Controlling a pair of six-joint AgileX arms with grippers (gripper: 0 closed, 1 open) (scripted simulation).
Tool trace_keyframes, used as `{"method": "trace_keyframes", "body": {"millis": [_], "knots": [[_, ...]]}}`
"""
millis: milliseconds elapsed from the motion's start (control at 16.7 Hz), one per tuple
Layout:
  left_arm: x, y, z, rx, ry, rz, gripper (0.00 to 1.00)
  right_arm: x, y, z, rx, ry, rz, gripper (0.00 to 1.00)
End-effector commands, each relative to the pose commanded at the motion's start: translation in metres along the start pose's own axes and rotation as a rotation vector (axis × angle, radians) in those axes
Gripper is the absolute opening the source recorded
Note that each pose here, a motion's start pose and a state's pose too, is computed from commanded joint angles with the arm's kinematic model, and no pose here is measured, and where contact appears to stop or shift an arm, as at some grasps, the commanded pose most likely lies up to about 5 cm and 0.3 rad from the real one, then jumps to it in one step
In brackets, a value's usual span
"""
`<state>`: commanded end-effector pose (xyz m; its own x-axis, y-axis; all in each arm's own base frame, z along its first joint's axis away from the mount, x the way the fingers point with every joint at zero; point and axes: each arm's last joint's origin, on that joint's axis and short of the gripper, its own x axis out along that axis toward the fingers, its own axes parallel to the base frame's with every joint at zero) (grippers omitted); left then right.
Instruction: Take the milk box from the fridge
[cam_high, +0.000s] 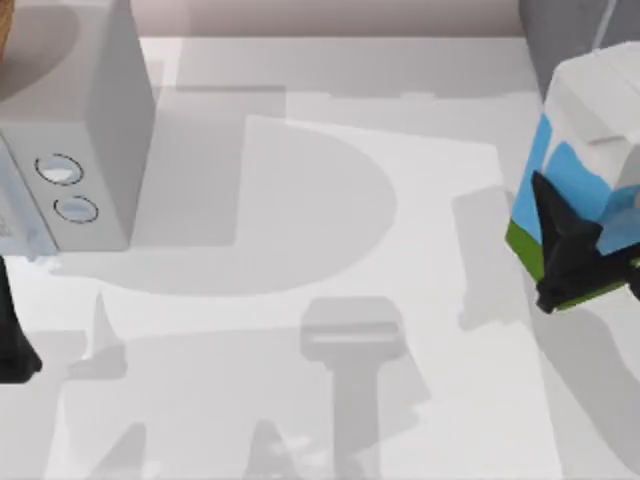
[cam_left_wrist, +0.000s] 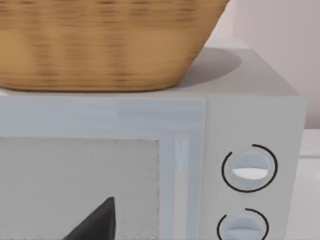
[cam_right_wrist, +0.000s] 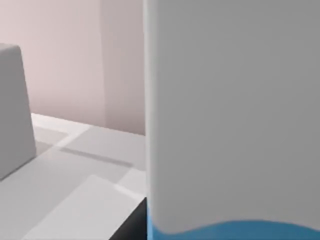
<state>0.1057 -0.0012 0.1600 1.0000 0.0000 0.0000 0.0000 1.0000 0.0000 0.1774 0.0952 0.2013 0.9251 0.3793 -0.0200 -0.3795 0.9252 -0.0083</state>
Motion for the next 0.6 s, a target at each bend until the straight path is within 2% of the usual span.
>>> {"method": "trace_keyframes", "body": {"millis": [300,600], "knots": [[0.000,0.000,0.000,0.000,0.000,0.000,1.00,0.045,0.066,-0.023,0.001,0.007,0.184,0.00],[0.000,0.000,0.000,0.000,0.000,0.000,1.00,0.061,0.128,-0.056,0.003,-0.008,0.321,0.00]]}}
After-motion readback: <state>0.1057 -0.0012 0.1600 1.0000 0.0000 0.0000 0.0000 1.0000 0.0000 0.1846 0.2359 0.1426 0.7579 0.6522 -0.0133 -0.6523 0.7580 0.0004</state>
